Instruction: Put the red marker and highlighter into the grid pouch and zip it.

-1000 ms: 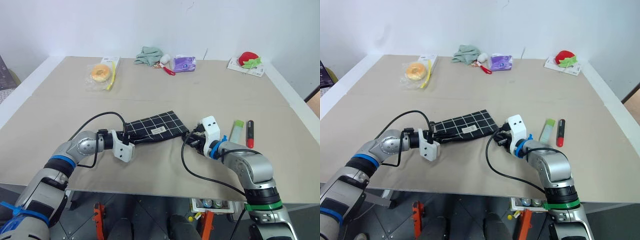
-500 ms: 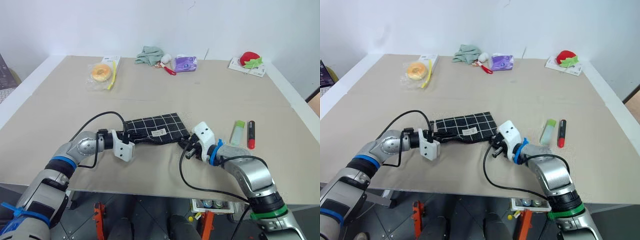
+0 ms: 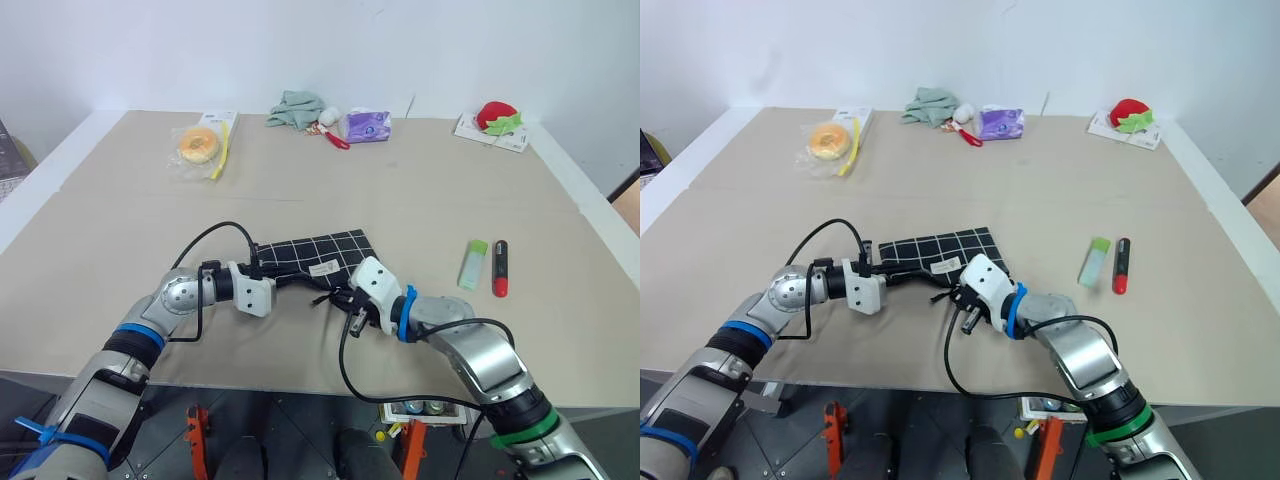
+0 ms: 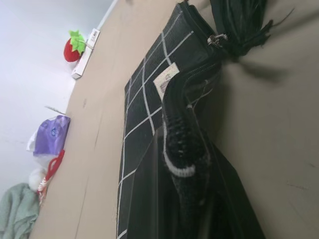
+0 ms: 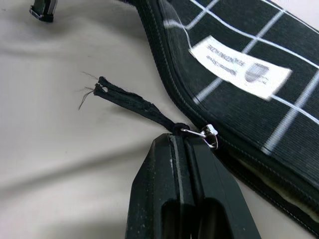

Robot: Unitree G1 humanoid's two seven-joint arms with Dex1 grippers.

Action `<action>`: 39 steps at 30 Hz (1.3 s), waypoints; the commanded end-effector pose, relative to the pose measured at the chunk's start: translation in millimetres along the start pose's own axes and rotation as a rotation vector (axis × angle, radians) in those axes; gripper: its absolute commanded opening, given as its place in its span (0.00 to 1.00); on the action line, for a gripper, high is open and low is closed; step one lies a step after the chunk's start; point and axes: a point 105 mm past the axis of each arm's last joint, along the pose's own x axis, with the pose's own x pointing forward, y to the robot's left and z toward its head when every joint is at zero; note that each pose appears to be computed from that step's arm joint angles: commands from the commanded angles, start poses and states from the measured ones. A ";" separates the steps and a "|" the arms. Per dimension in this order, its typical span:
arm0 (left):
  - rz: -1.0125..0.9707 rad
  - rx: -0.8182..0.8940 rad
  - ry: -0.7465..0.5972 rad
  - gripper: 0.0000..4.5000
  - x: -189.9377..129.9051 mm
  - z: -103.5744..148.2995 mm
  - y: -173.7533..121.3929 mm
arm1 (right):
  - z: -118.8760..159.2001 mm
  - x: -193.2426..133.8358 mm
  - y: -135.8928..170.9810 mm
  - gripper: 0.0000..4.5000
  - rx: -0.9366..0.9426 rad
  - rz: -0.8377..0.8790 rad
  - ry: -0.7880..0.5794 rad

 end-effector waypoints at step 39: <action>-0.020 -0.045 -0.012 0.00 2.3 3.5 -2.4 | -30.8 -185.2 -181.4 0.99 0.377 -1.171 -0.075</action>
